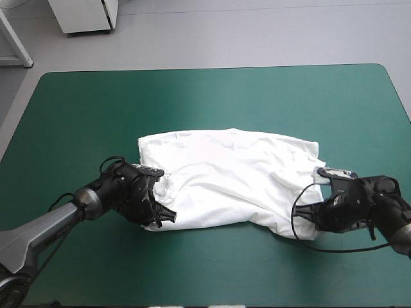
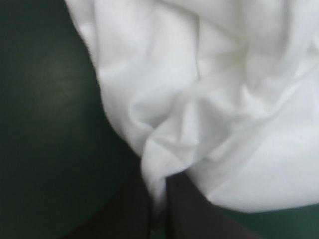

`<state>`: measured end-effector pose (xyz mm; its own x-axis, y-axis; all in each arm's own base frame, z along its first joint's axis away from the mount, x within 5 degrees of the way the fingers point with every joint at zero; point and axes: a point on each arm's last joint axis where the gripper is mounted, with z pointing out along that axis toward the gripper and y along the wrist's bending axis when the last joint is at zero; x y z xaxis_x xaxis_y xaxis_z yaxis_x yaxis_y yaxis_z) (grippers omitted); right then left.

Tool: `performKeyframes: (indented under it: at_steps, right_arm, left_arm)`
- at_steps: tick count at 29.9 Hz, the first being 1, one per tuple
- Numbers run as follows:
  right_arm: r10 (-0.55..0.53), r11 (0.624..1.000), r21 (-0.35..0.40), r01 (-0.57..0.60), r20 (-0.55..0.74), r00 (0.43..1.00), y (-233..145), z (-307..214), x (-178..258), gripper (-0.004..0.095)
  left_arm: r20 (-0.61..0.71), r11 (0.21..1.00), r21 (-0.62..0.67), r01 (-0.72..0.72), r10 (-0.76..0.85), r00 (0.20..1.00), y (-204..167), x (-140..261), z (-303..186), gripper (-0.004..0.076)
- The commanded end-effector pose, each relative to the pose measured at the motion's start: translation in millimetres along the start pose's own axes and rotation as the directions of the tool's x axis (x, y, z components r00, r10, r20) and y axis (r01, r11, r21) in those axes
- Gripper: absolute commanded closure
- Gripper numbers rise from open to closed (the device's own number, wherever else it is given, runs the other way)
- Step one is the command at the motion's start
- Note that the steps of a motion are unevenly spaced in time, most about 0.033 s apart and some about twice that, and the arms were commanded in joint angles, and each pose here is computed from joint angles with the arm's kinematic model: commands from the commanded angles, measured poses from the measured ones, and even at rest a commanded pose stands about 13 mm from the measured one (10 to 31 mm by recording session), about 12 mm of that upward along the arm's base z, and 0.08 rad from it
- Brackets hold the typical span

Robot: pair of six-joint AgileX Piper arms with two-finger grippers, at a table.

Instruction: Fold the cloth

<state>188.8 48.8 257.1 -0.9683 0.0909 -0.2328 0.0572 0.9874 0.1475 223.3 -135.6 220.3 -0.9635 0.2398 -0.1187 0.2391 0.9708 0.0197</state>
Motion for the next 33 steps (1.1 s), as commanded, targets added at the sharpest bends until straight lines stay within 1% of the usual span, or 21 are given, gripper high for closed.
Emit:
performKeyframes:
  at_steps: [1, 3, 6, 10, 13, 17, 25, 27, 33]
  right_arm:
    - [-0.036, 0.998, -0.037, 0.042, 0.140, 0.989, 9.0, -34.8, -20.2, 0.0925]
    - [-0.046, 0.998, -0.039, 0.055, 0.208, 0.977, 12.3, -49.8, -31.5, 0.0925]
    - [-0.077, 0.997, 0.000, 0.080, 0.282, 0.956, 13.7, -67.6, -46.4, 0.0925]
    - [-0.111, 0.994, 0.049, 0.100, 0.346, 0.932, 15.9, -81.8, -66.3, 0.0925]
    - [-0.133, 0.991, 0.074, 0.112, 0.406, 0.904, 20.0, -89.0, -86.8, 0.0925]
    - [-0.143, 0.990, 0.079, 0.120, 0.459, 0.877, 27.8, -92.2, -114.1, 0.0925]
    - [-0.187, 0.980, 0.149, 0.134, 0.441, 0.878, 37.3, -68.1, -166.5, 0.0925]
    - [-0.183, 0.979, 0.159, 0.125, 0.429, 0.885, 37.1, -57.5, -179.8, 0.0925]
    - [-0.129, 0.985, 0.153, 0.075, 0.380, 0.916, 27.9, -24.4, -210.1, 0.0925]
  left_arm:
    - [0.142, 1.000, 0.002, -0.015, 0.015, 0.990, 1.0, -15.4, -38.3, 0.0746]
    - [0.193, 0.999, -0.023, -0.026, 0.030, 0.981, 2.7, -23.7, -53.6, 0.0746]
    - [0.283, 0.998, -0.054, -0.035, 0.048, 0.958, 4.2, -38.3, -78.5, 0.0746]
    - [0.448, 0.994, -0.101, -0.029, 0.072, 0.891, 7.6, -58.4, -113.9, 0.0746]
    - [0.516, 0.993, -0.119, 0.003, 0.059, 0.855, 14.7, -73.0, -127.5, 0.0746]
    - [0.540, 0.990, -0.128, 0.055, 0.023, 0.841, 30.8, -97.7, -128.2, 0.0746]
    - [0.538, 0.984, -0.170, 0.055, 0.046, 0.842, 47.3, -153.9, -104.2, 0.0746]
    - [0.535, 0.983, -0.175, 0.059, 0.044, 0.844, 49.2, -166.0, -97.8, 0.0746]
    - [0.529, 0.983, -0.171, 0.072, 0.030, 0.848, 52.8, -197.5, -76.8, 0.0746]
